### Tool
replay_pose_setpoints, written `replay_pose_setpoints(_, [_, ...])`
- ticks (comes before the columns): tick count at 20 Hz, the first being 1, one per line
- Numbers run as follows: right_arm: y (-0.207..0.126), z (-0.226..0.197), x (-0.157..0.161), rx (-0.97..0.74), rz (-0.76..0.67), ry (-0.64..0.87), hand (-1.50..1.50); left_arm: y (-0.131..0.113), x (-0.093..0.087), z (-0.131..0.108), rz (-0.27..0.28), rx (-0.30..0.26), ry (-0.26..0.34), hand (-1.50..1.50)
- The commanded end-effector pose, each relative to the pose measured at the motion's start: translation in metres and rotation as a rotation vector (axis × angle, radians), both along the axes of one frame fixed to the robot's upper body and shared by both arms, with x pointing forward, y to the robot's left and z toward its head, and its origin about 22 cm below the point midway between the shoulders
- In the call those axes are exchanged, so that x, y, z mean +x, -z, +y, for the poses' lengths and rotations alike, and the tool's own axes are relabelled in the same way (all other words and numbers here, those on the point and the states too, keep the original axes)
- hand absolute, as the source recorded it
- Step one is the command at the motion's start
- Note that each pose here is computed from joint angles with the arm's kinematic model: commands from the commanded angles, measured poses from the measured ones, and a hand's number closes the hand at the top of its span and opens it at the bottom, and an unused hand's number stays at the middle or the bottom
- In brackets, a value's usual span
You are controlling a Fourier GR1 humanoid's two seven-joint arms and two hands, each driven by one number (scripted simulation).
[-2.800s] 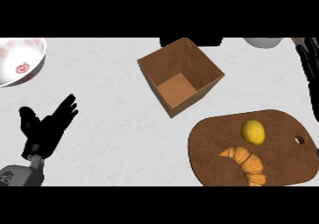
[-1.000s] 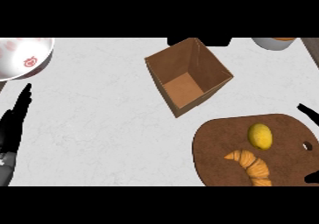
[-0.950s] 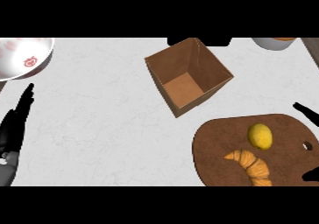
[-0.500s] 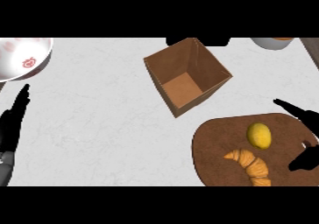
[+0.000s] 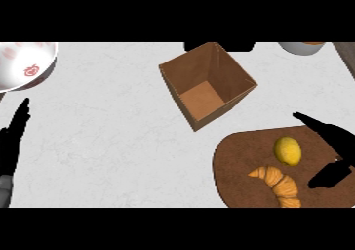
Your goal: Pick the lemon from the cutting board and place it in the cardboard box
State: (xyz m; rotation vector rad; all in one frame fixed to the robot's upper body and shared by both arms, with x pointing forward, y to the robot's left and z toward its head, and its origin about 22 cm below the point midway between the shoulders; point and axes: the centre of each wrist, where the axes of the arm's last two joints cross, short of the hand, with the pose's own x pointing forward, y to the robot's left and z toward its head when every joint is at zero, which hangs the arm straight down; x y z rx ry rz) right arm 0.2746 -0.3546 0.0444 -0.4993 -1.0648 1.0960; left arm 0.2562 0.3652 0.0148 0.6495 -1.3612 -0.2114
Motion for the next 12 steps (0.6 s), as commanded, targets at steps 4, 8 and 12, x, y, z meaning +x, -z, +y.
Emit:
replay_pose_setpoints(4, [0.005,-0.004,0.011,0.078,-0.004,-0.05,-1.5,-0.004,0.011,-0.019,-0.005,-0.006,-0.002,0.0])
replay_pose_setpoints(8, [0.003,0.028,0.0,0.098,-0.056,-0.085,-1.5,-0.004,0.0,-0.005,-0.021,0.007,0.001,0.0])
replay_pose_setpoints(12, [-0.017,0.045,0.004,0.099,-0.04,-0.103,-1.5,0.019,-0.006,-0.004,-0.01,-0.007,0.0,0.0])
